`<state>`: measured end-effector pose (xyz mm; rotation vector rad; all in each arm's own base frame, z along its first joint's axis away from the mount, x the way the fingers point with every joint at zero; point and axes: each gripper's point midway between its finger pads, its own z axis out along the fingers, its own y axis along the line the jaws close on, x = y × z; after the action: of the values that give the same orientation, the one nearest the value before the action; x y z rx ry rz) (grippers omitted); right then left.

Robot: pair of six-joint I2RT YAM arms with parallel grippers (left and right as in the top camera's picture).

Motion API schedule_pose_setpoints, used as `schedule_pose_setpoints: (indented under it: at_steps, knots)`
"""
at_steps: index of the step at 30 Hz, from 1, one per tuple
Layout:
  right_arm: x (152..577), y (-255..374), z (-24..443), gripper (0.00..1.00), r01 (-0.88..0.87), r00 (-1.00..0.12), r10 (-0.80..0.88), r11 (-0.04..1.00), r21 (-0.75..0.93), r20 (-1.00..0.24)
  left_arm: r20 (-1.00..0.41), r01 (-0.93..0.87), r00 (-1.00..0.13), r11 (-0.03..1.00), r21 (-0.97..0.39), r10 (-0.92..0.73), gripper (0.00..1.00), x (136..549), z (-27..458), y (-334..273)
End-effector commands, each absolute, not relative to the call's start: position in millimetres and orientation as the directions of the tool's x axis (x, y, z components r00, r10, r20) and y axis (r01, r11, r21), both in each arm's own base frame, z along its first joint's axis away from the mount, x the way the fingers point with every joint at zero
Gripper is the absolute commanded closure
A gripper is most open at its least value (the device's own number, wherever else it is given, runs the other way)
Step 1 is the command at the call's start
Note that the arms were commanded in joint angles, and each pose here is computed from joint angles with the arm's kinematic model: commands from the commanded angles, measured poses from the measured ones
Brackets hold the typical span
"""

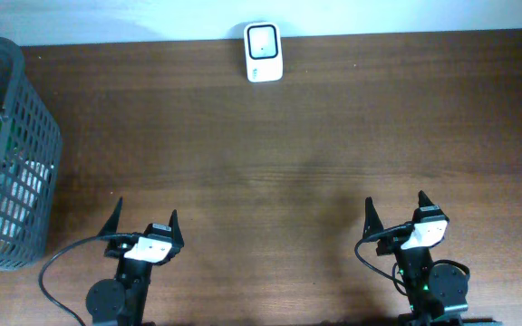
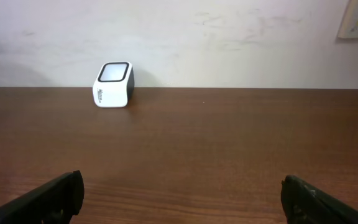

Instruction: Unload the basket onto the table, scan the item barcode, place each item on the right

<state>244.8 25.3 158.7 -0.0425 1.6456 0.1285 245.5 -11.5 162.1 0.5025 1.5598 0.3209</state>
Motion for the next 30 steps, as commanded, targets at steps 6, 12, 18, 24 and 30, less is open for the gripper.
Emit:
schedule_pose_setpoints:
  at_steps: [6,12,18,24,30]
  knots:
    - [245,24,157,0.02,-0.098,-0.079,0.054,0.993,0.062,-0.995,-0.860,0.119,-0.001,0.854,0.507,0.511,0.01,245,161,-12]
    - [245,24,157,0.01,-0.098,-0.078,0.054,0.993,0.062,-0.995,-0.860,0.119,-0.001,0.854,0.507,0.511,0.01,245,161,-12]
    - [245,24,157,0.02,-0.098,-0.079,0.054,0.993,0.062,-0.995,-0.860,0.119,-0.002,0.854,0.507,0.511,0.01,245,160,-12]
    - [245,24,157,0.02,-0.098,-0.079,0.054,0.993,0.062,-0.995,-0.860,0.119,-0.001,0.854,0.507,0.511,0.01,245,161,-12]
    - [245,24,157,0.02,-0.097,-0.079,0.054,0.993,0.062,-0.995,-0.926,0.199,0.021,0.906,0.373,0.377,0.01,243,162,-27]
